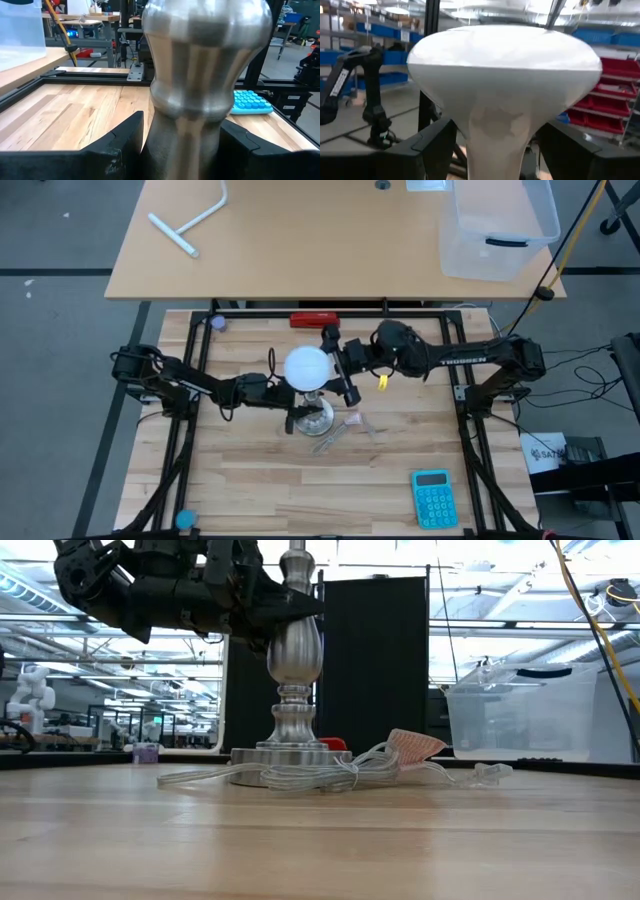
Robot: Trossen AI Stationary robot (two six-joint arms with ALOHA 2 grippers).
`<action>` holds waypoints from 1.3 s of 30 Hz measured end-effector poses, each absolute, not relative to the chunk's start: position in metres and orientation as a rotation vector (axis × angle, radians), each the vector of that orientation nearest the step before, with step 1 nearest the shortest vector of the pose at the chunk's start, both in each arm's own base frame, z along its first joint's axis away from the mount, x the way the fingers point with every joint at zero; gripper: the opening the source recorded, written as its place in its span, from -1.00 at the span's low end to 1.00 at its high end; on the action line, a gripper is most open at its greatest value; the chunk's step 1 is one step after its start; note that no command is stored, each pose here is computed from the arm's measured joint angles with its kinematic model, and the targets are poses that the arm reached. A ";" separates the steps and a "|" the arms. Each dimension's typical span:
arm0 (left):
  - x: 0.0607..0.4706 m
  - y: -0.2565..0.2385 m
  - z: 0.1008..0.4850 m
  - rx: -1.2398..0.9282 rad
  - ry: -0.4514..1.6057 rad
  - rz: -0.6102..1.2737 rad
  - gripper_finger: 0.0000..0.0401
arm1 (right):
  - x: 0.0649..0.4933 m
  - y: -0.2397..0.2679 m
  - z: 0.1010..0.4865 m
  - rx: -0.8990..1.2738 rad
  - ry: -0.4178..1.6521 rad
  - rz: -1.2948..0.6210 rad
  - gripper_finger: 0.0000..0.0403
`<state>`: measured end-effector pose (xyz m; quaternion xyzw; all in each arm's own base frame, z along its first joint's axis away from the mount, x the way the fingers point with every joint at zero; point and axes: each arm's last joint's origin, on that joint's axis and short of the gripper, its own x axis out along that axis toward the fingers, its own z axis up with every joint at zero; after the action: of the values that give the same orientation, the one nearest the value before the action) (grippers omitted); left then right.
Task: Screw lightbulb
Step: Remove the white lightbulb from the silver lamp
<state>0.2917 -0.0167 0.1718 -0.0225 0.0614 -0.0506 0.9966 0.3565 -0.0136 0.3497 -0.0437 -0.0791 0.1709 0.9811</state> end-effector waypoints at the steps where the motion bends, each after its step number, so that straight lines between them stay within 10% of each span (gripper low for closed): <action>1: 0.292 -0.017 0.172 -0.045 0.123 -0.102 -0.05 | 0.357 -0.014 0.352 -0.091 -0.142 0.345 0.27; 18: 0.292 -0.017 0.173 -0.038 0.118 -0.113 -0.05 | 0.355 -0.031 0.356 -0.065 -0.063 0.494 -0.09; 39: 0.292 -0.018 0.172 -0.049 0.122 -0.115 -0.05 | 0.343 -0.042 0.356 -0.167 0.003 0.479 0.38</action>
<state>0.2916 -0.0176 0.1720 -0.0245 0.0610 -0.0573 0.9962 0.3427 -0.0418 0.3562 -0.0824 0.0016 0.2370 0.9680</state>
